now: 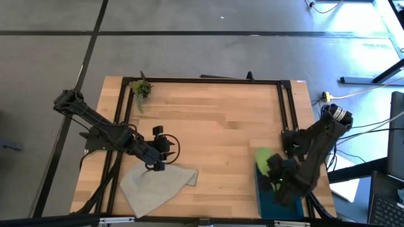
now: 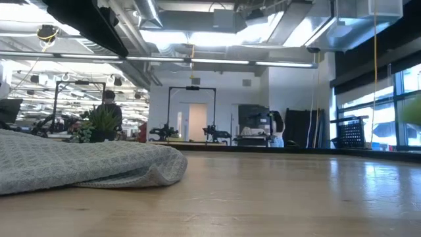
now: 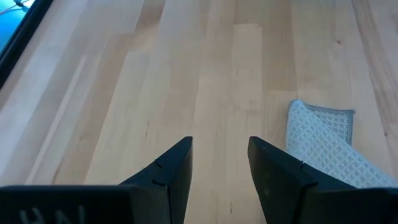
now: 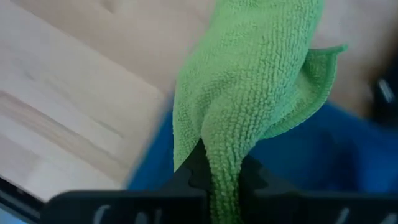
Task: Roll microfiber towels into tight, uniform cylinder then place into a basket
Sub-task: Put the folded green microfiber cloth into the bin
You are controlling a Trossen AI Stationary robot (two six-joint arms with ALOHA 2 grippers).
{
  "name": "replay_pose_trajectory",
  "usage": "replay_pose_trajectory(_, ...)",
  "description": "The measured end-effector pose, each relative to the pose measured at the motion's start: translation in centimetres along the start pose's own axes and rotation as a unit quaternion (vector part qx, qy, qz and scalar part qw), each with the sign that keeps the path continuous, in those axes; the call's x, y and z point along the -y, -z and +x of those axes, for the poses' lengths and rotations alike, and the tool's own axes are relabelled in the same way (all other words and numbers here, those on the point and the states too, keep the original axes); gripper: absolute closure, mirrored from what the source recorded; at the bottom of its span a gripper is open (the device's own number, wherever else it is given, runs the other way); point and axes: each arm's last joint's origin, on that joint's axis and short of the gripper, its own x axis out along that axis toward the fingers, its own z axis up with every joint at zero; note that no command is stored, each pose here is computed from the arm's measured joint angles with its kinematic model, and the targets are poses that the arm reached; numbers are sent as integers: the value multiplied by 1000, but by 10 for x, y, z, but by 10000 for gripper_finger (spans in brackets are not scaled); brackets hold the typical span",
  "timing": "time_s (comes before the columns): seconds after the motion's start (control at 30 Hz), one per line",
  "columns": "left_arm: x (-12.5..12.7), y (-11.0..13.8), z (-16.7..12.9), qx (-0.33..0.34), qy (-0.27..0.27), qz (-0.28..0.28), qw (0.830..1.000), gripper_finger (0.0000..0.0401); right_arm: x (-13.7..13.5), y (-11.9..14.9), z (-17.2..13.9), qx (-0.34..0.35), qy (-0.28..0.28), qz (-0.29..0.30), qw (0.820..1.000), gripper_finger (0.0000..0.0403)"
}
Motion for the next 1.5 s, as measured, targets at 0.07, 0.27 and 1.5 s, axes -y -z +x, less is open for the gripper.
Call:
replay_pose_trajectory(0.07, 0, 0, 0, 0, 0, 0, 1000, 252, 6, 11, -3, -16, 6, 22, 1000, 381)
replay_pose_trajectory(0.27, -1, -1, 0, 8, -20, 0, 1000, 252, 11, 36, -2, -50, 10, 44, 998, 380)
replay_pose_trajectory(1.5, -2, -1, 0, 12, -28, -1, 1000, 252, -51, 72, 89, -38, 5, 7, 999, 330)
